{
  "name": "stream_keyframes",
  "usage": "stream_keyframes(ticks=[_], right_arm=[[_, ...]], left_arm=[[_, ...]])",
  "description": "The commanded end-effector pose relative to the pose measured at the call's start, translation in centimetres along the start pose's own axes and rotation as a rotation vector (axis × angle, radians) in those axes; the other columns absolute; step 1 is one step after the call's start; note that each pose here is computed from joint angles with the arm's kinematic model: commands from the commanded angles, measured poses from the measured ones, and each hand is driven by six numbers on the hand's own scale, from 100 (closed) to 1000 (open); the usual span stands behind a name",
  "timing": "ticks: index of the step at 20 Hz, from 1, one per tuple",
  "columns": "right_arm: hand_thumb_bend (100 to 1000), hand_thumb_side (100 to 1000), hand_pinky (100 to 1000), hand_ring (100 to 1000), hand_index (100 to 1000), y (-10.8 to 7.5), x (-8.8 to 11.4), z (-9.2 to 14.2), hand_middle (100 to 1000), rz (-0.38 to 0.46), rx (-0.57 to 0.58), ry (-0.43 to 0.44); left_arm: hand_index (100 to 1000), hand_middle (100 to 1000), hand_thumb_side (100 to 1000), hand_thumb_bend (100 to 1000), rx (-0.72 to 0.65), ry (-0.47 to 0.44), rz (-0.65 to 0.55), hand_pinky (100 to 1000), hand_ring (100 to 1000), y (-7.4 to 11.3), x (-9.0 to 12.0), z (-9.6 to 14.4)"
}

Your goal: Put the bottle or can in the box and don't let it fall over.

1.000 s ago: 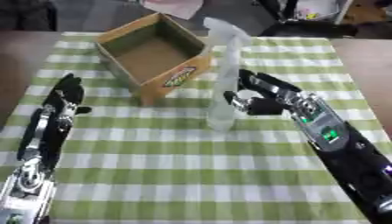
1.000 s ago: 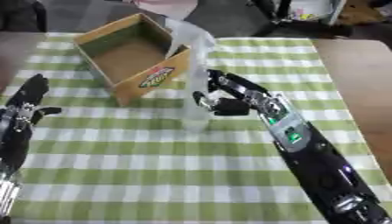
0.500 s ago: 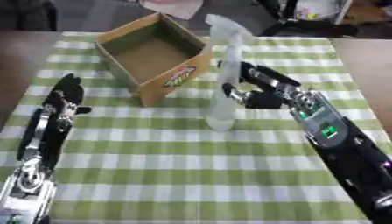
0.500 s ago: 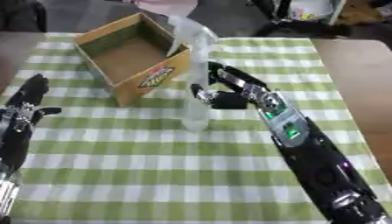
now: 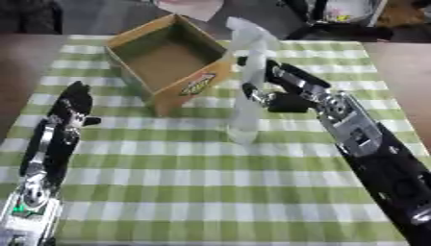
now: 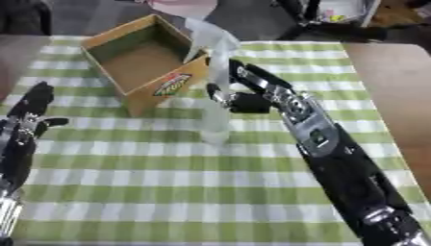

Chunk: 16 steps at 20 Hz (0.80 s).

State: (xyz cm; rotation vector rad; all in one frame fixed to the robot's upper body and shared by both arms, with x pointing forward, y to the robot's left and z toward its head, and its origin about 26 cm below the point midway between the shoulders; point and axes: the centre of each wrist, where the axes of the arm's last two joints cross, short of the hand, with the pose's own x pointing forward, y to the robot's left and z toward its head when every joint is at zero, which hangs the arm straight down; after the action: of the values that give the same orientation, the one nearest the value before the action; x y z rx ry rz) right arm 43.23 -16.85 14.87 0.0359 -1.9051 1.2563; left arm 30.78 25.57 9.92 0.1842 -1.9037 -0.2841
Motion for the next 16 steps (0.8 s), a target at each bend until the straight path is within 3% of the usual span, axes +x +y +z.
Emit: stream_keyframes(ticks=[1, 9, 16], right_arm=[[100, 623, 860, 809, 1000, -1.4, 1.5, -0.6, 970, 0.018, -0.027, -0.049], [100, 616, 861, 809, 1000, -1.9, 2.9, -1.2, 969, 0.009, -0.037, -0.092], [100, 622, 860, 809, 1000, -1.6, 2.4, -1.5, 970, 0.006, -0.026, -0.066]], left_arm=[[905, 1000, 840, 441, -0.006, -0.028, -0.002, 732, 1000, 0.1, 0.7, -0.3], [905, 1000, 841, 441, -0.007, -0.027, -0.001, 732, 1000, 0.1, 0.7, -0.3], [905, 1000, 838, 442, -0.007, -0.033, 0.0, 731, 1000, 0.1, 0.8, -0.4]])
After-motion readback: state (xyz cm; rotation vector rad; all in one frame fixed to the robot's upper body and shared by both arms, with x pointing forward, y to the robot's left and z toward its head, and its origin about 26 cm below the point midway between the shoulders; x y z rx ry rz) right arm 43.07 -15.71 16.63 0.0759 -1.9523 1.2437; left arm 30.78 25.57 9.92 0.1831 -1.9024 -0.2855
